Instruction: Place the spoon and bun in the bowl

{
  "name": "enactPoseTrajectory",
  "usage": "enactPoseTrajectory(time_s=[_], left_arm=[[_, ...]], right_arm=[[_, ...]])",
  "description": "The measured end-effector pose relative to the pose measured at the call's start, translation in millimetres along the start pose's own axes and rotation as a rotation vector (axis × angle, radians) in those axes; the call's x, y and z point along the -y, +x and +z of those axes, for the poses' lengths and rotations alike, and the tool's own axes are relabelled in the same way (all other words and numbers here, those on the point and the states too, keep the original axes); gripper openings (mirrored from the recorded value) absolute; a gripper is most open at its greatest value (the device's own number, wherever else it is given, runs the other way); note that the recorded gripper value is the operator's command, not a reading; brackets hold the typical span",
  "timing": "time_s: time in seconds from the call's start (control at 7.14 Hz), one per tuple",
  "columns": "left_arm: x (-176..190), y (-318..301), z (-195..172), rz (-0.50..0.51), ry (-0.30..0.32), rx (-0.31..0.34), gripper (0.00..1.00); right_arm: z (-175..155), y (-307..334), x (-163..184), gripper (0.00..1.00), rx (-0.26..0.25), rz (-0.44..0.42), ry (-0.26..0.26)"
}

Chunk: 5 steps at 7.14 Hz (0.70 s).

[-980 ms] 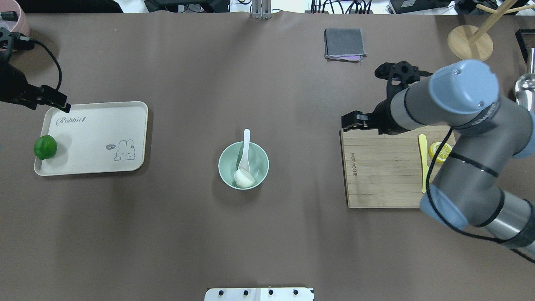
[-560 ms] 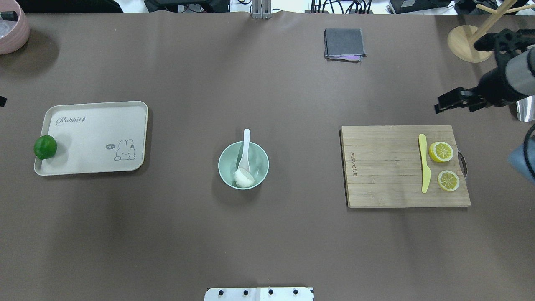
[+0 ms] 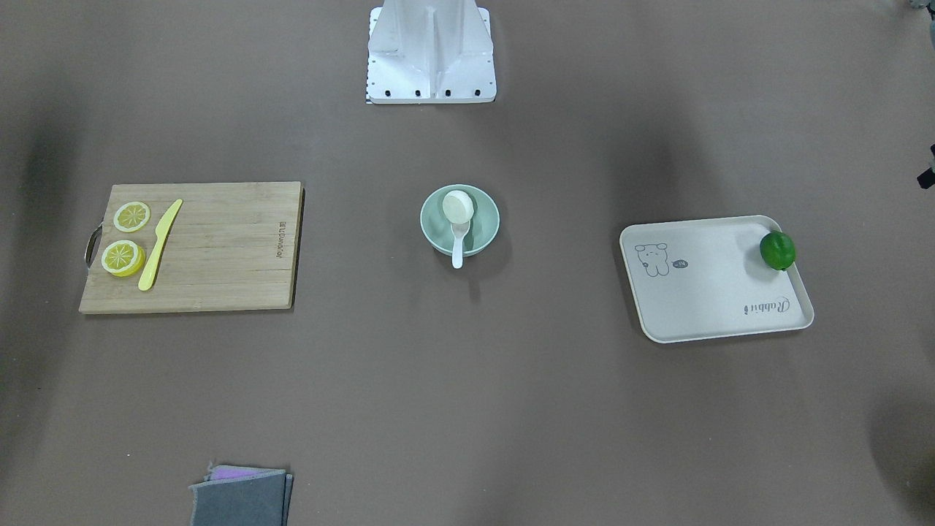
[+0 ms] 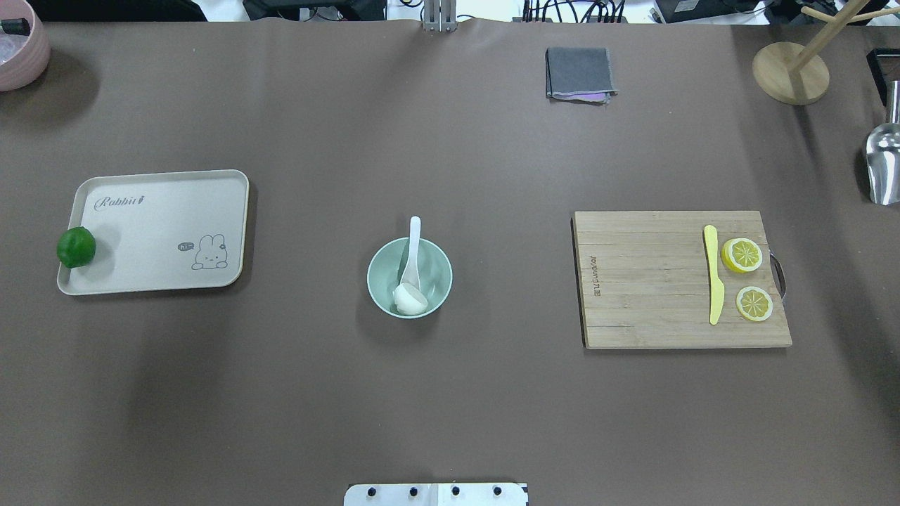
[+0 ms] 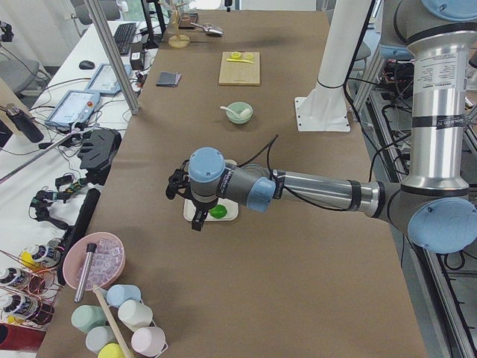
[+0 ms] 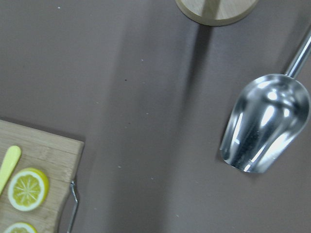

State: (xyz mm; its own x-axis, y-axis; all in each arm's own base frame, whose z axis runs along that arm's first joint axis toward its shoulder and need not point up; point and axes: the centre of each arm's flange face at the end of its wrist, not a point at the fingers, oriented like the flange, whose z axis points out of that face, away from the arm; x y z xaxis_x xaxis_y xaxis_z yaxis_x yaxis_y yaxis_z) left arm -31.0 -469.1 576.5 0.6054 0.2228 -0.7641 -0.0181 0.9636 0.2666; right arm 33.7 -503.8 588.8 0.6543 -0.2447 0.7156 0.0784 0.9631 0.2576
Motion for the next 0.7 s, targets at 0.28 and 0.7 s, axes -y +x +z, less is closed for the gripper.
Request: enactPoseTrajectory(time_s=[0.28, 0.7], left_arm=[[-34.2, -23.2, 8.7, -0.052, -0.038, 0.037, 0.98], [-48.7, -40.5, 9.9, -0.072, -0.053, 0.133, 0.98]], right_arm=[[-7.6, 23.5, -16.9, 1.00, -0.007, -0.014, -0.014], [-1.6, 23.8, -13.1, 1.00, -0.022, -0.031, -0.031]])
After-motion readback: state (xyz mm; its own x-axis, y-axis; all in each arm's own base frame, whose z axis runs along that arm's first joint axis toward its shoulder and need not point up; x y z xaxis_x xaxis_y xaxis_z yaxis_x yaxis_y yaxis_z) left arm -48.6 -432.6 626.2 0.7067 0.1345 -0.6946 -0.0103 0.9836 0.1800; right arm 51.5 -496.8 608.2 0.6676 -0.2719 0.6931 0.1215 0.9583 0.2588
